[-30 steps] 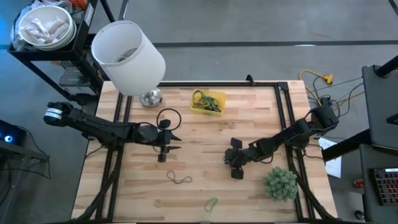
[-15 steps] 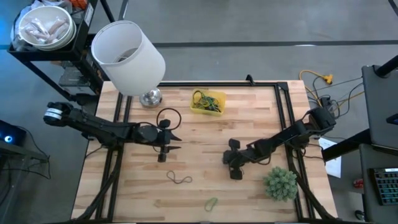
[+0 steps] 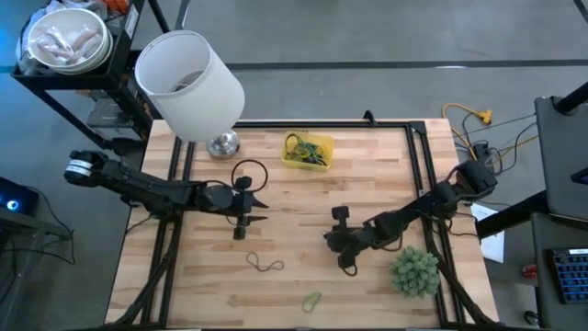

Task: Pick and place rubber bands into bin
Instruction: Put the blue rubber band into the yellow bin

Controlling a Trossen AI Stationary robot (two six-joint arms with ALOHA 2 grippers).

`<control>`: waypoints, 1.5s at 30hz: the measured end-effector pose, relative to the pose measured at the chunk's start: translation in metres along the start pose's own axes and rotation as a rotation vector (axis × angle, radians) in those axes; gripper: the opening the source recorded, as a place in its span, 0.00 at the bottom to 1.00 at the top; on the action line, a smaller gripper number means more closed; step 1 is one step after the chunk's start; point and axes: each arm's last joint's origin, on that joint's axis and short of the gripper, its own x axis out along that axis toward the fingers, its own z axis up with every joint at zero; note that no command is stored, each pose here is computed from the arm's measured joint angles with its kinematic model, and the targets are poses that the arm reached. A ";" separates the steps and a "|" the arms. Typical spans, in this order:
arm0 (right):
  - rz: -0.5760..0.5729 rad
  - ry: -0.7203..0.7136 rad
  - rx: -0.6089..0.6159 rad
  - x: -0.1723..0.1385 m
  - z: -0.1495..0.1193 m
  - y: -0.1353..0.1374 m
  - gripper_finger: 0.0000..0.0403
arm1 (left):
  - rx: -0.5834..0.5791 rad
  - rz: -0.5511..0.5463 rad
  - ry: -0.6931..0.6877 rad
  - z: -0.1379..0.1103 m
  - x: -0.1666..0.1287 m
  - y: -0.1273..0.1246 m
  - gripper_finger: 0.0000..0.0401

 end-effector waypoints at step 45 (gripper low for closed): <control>-0.596 -0.031 0.296 -0.002 0.041 -0.264 0.02 | -0.001 0.000 -0.008 0.001 0.000 0.000 0.34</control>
